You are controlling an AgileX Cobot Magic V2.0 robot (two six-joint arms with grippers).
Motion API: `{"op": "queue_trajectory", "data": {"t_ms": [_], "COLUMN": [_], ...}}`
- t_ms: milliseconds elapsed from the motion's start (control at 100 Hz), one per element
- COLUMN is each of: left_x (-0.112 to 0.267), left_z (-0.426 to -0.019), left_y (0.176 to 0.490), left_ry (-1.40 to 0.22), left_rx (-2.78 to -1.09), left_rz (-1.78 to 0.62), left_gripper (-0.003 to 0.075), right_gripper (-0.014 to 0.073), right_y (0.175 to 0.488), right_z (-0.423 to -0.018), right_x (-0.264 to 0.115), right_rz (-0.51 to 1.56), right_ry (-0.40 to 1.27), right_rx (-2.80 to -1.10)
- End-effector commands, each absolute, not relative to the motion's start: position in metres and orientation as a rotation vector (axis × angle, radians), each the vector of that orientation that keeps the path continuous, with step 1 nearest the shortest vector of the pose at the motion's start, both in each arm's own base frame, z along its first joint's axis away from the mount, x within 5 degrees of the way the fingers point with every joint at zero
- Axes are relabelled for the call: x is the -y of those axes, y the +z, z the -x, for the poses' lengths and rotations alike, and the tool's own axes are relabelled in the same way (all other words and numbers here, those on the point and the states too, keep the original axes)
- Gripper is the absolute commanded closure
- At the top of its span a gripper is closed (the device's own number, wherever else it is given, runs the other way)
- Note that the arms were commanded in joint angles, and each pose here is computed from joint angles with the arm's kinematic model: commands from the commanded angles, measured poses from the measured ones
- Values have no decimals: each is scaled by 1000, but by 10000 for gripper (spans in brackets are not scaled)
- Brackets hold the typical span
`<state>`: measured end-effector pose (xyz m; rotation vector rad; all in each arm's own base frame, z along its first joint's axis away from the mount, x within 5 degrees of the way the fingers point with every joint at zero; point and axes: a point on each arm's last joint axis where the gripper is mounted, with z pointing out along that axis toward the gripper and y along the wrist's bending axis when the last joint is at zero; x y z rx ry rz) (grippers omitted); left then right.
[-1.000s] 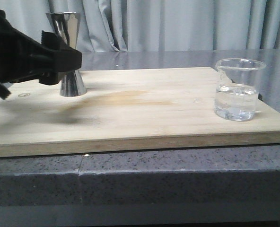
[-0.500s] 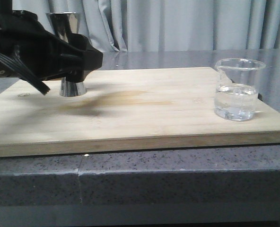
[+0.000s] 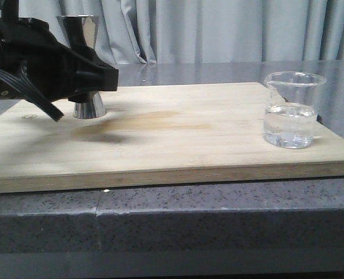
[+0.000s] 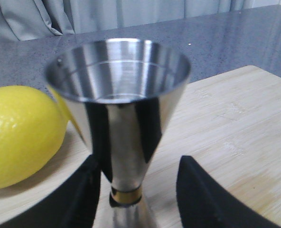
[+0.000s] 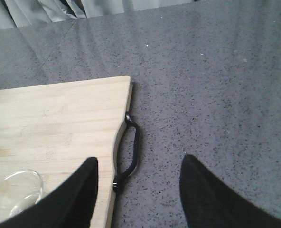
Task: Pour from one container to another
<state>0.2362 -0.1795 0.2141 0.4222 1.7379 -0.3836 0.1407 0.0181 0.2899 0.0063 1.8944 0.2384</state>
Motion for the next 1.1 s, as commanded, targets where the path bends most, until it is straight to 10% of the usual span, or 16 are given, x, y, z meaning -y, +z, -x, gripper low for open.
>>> {"op": "queue_trajectory", "data": {"t_ms": [0,320,1090], "left_x": [183,183,181], "left_z": [-238,-238,-232], "left_y": [236,236,292], "left_ry": [-415,-415,-493], "left_rx": [-1617,-1617,-1529], "left_rz": [-380,-380,-348], "left_gripper": [491,739,739], "right_gripper": [246,249,248], "right_y": [307,306,278], "right_z": [-144,-144,-132], "right_x": [-16,-16,-56], "right_rz": [-18,-16,329], "right_ry": [207,208,296], "right_rx": [-1798,-1802,-1737]}}
